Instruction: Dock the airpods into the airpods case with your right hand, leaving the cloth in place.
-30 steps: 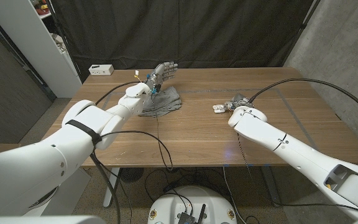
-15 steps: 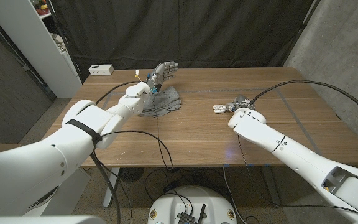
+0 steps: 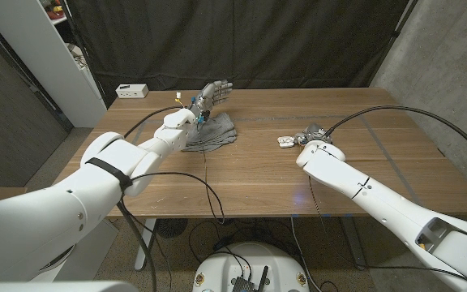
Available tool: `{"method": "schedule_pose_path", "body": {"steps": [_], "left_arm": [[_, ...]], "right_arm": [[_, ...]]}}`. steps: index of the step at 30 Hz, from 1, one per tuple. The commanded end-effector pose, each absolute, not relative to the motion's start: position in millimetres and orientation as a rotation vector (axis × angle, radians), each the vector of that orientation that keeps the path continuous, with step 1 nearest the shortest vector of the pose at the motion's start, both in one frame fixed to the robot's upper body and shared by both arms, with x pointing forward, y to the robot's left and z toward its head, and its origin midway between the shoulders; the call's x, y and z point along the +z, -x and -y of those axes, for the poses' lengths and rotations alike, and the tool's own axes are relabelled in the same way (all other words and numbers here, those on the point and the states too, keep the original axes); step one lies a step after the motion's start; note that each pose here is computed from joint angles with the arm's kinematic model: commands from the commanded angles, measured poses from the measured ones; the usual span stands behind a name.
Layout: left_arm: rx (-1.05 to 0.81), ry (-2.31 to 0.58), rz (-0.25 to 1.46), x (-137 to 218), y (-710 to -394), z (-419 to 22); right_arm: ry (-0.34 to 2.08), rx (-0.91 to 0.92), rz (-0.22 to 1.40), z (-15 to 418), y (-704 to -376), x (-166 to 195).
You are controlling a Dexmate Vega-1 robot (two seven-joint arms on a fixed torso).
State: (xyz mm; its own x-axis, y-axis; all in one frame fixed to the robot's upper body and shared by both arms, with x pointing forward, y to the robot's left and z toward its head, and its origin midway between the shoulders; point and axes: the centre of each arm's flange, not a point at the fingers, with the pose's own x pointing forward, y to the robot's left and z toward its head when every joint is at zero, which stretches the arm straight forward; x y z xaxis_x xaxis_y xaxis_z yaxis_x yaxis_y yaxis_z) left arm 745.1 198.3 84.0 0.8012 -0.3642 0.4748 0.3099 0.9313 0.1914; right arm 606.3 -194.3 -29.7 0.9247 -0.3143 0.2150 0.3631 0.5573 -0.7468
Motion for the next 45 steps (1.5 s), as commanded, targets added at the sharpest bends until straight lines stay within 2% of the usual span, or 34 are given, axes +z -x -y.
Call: {"method": "schedule_pose_path", "body": {"steps": [1, 45], "left_arm": [[-0.364, -0.106, 0.53, 82.5, -744.9, -201.0], [-0.341, -0.099, 0.461, 79.4, -751.7, -202.4]], "right_arm": [[0.889, -0.42, 0.055, 195.1, -608.9, -33.8], [0.845, -0.41, 0.14, 192.1, -614.5, -38.7]]}}
